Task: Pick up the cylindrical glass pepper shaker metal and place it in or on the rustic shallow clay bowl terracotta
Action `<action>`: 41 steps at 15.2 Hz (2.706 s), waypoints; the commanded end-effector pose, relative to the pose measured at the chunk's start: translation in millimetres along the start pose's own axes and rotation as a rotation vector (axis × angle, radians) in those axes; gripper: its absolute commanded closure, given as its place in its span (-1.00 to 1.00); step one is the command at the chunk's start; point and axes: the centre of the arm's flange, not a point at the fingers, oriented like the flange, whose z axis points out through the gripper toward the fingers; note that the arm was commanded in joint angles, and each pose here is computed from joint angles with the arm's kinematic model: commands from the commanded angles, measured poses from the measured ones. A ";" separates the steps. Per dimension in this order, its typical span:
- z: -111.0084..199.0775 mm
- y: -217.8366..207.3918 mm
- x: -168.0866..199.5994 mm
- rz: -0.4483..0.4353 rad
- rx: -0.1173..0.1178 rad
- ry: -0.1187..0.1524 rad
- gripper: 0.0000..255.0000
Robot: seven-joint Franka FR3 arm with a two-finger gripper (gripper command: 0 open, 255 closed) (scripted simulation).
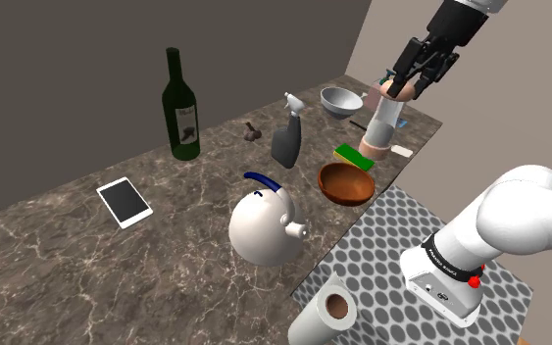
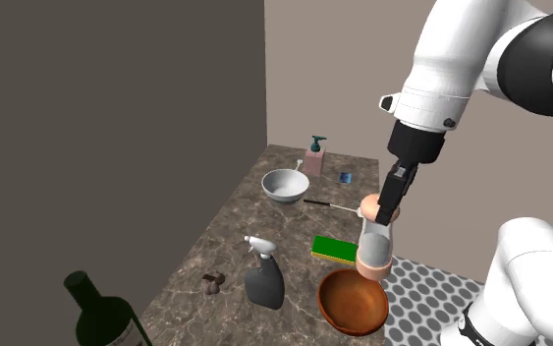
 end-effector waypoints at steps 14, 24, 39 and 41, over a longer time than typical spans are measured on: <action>78.1 12.9 -3.9 0.000 0.000 0.000 1.00; 118.8 19.8 -5.4 0.000 0.000 0.000 1.00; 79.2 19.8 -5.4 0.000 0.000 0.000 -1.00; 68.8 19.8 -5.4 0.000 0.000 0.000 -1.00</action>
